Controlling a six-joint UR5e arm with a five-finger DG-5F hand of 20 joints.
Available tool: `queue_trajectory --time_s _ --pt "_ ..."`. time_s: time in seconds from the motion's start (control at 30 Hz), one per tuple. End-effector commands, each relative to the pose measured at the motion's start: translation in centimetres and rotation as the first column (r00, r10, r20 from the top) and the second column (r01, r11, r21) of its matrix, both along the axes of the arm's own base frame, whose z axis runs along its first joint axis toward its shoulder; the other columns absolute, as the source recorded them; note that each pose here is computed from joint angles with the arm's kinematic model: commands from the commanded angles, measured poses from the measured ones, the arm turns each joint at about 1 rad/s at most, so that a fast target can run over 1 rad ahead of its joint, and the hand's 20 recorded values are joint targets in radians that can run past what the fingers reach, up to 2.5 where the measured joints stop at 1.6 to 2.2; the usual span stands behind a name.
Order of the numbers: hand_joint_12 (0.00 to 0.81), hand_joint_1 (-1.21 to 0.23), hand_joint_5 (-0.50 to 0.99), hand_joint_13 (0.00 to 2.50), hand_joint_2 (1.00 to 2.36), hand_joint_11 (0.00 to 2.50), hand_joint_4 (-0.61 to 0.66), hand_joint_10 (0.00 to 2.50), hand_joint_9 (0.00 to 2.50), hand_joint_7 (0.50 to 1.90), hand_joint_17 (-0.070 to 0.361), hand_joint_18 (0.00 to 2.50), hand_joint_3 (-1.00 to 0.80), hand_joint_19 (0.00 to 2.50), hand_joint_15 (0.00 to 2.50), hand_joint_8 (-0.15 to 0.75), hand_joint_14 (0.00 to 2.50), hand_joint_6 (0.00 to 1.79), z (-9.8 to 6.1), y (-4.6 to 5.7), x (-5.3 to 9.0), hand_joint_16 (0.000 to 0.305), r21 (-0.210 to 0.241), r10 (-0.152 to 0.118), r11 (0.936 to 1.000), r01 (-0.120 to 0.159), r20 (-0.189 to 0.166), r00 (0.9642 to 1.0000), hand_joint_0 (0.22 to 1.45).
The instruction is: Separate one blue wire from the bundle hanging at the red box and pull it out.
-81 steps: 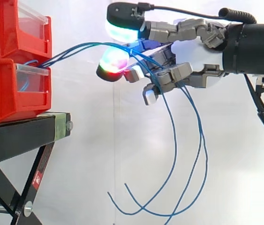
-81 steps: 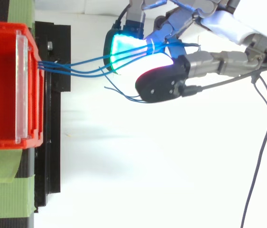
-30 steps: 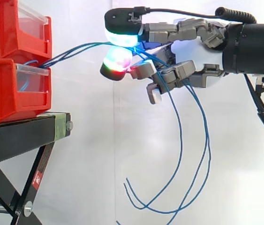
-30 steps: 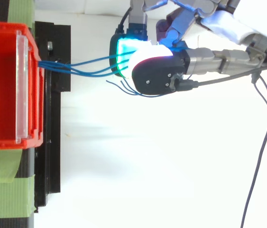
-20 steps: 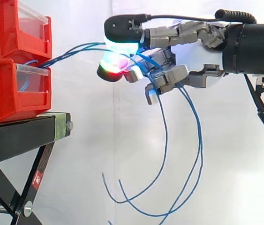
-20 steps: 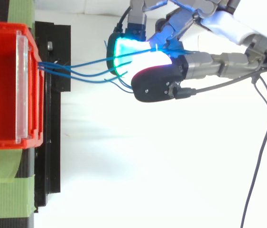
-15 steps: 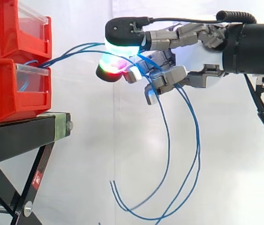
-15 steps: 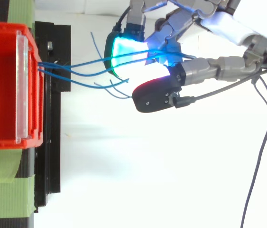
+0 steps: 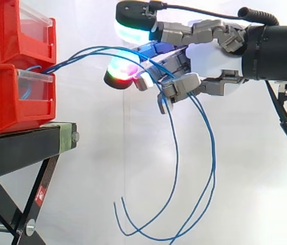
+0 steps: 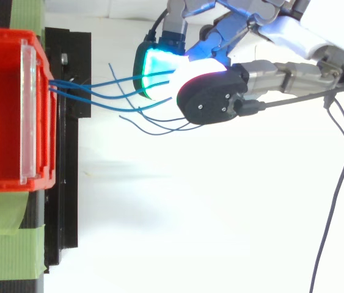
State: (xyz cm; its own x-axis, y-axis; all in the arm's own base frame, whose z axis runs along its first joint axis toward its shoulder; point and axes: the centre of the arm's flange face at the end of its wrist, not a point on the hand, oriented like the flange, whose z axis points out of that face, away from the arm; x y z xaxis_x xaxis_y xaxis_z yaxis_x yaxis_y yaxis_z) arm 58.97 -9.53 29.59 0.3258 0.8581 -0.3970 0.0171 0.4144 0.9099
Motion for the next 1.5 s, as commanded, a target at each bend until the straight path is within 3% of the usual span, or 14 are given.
queue_trajectory --time_s 0.0,0.33,0.67,1.0,1.07,1.37,1.47 --pt "0.330 -0.61 -0.19 1.36 1.01 1.26 0.21 0.02 1.12 1.12 0.106 0.94 -0.39 1.15 1.48 0.378 0.70 0.84 0.01 -0.02 0.00 0.047 0.001 -0.003 1.0000 0.003 0.001 1.0000 0.63" --pt "0.332 -0.72 -0.17 1.39 1.03 1.31 0.16 0.02 1.20 1.18 0.104 0.98 -0.17 1.16 1.53 0.381 0.70 0.86 0.01 0.15 0.03 0.046 0.001 -0.001 1.0000 0.001 0.001 1.0000 0.61" --pt "0.342 -0.86 -0.21 1.27 1.03 1.26 0.19 0.02 1.00 1.18 0.112 0.88 -0.19 1.14 1.56 0.342 0.65 0.85 -0.01 0.22 0.02 0.050 0.001 -0.001 1.0000 0.001 0.000 1.0000 0.62" --pt "0.345 -0.90 -0.23 1.24 1.01 1.23 0.19 0.02 0.91 1.14 0.115 0.84 -0.37 1.13 1.55 0.336 0.63 0.84 -0.01 0.22 0.02 0.051 0.001 -0.001 1.0000 0.001 0.000 1.0000 0.61" --pt "0.345 -0.88 -0.23 1.23 1.01 1.23 0.20 0.02 0.91 1.13 0.115 0.84 -0.40 1.12 1.56 0.338 0.63 0.84 -0.01 0.22 0.02 0.051 0.001 -0.001 1.0000 0.001 0.000 1.0000 0.61" --pt "0.345 -0.46 -0.20 1.30 1.00 1.22 0.22 0.02 1.05 1.10 0.115 0.89 -0.50 1.14 1.47 0.372 0.70 0.82 -0.01 0.21 0.02 0.051 0.001 -0.003 1.0000 0.003 -0.001 1.0000 0.55" --pt "0.341 -0.43 -0.19 1.33 1.00 1.23 0.22 0.02 1.09 1.09 0.112 0.90 -0.49 1.14 1.50 0.372 0.66 0.80 -0.07 0.20 -0.03 0.050 0.000 -0.003 1.0000 0.003 -0.007 1.0000 0.58"
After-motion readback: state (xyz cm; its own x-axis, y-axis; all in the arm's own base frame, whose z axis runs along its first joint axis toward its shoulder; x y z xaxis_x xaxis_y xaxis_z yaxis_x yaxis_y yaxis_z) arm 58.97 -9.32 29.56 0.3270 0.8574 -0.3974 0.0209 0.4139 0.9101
